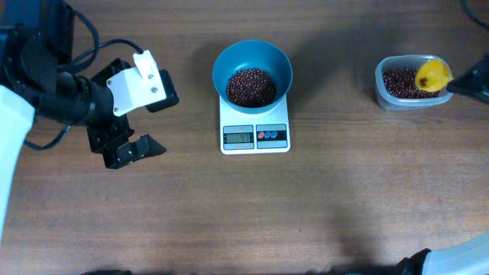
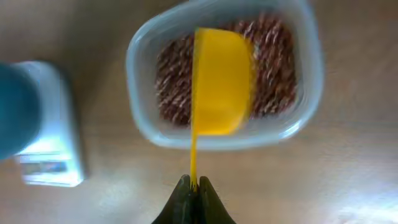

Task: Scoop item into bowl and weigh 50g on scale
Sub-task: 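Scoop more red beans from the tub with the right gripper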

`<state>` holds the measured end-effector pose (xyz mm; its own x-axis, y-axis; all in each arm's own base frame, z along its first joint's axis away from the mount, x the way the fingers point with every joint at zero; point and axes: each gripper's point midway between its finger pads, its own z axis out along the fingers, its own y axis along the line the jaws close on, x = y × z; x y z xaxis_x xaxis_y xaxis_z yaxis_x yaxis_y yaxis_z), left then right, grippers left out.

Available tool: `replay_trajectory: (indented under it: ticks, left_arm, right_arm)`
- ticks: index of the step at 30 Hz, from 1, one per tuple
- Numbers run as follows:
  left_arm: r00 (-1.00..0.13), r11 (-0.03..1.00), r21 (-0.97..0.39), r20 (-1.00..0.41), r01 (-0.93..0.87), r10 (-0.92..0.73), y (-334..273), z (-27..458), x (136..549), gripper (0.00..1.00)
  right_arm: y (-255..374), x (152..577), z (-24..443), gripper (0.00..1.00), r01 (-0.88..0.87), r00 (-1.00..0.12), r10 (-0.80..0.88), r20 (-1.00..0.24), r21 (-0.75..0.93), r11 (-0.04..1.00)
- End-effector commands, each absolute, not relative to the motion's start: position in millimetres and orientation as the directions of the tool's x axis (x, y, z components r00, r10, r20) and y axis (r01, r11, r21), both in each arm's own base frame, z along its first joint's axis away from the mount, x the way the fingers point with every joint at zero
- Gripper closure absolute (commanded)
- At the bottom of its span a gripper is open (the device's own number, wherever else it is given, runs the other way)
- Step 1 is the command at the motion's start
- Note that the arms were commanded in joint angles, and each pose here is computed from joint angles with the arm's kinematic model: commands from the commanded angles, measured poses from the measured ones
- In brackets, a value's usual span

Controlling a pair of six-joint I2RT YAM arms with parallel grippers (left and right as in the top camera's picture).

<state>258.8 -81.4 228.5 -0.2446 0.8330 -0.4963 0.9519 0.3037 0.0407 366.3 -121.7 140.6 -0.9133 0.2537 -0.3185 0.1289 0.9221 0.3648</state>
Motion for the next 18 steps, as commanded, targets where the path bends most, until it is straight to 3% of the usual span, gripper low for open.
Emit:
replay_trajectory:
  ticks: [1,7,14,18]
  left_arm:
    - [-0.234,0.296,0.048,-0.498,0.954,0.835,-80.1,228.5,258.4,0.01]
    - [-0.234,0.296,0.048,-0.498,0.954,0.835,-80.1,228.5,258.4,0.01]
    - [-0.234,0.296,0.048,-0.498,0.954,0.835,-80.1,228.5,258.4,0.01]
    - [-0.234,0.296,0.048,-0.498,0.954,0.835,-80.1,228.5,258.4,0.01]
  right_arm:
    - [-132.3,372.9,140.4,0.96,0.167,-0.938,0.169,-0.302,0.03,0.985]
    - [-132.5,383.2,140.1,0.96,0.122,-0.958,0.05,-0.282,-0.243,0.962]
    - [-103.2,369.8,102.1,0.96,0.043,-0.979,-0.003,-0.202,-0.221,0.974]
    - [-71.1,386.4,99.9,0.96,0.054,-0.959,0.046,-0.278,-0.02,0.998]
